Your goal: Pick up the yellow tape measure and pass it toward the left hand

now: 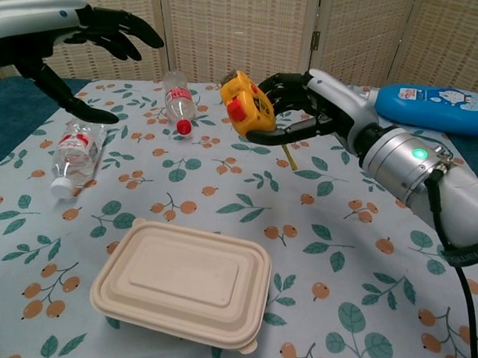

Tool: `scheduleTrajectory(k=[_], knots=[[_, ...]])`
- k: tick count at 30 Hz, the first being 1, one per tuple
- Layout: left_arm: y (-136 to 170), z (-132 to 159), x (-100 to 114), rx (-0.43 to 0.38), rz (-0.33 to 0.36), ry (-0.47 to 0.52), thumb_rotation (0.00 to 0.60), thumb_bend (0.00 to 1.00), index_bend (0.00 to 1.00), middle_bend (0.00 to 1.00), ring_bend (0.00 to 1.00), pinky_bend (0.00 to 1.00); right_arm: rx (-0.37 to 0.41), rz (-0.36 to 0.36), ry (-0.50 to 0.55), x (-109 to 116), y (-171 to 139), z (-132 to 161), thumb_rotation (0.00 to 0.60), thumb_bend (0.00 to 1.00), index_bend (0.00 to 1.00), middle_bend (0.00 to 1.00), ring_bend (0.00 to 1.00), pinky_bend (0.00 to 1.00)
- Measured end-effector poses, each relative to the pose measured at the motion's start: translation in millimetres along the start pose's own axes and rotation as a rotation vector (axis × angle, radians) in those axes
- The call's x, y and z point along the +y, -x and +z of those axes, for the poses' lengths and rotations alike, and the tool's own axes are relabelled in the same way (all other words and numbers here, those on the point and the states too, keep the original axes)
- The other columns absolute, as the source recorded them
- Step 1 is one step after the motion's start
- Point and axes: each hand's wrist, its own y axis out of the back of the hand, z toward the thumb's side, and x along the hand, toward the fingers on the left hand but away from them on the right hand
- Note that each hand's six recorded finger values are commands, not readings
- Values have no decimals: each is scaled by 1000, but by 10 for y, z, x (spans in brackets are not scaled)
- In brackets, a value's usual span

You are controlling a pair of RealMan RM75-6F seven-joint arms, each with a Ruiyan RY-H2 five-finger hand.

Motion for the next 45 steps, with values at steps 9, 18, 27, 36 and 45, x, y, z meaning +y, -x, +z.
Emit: scheduleTrajectory(k=[9,18,27,36,45], knots=[[-211,166,-89,-13,-72,-60,600,234,187,117,79,89,40,-3,-156,-119,65,78,600,410,659,510,378,182],[-372,287,-167,-7,-118,-93,600,233,197,68,47,69,55,-4,-178,-171,64,103,600,410,659,509,379,181],[-433,344,-233,-5,-145,-107,600,234,229,62,45,69,65,-5,-195,-195,61,104,600,412,659,508,378,181],[-452,352,-297,3,-171,-114,600,234,231,62,47,70,73,-8,-202,-203,45,92,600,411,659,509,379,181],[-477,356,-342,8,-185,-119,600,234,272,62,52,71,74,-13,-219,-192,35,61,600,410,659,509,382,177]])
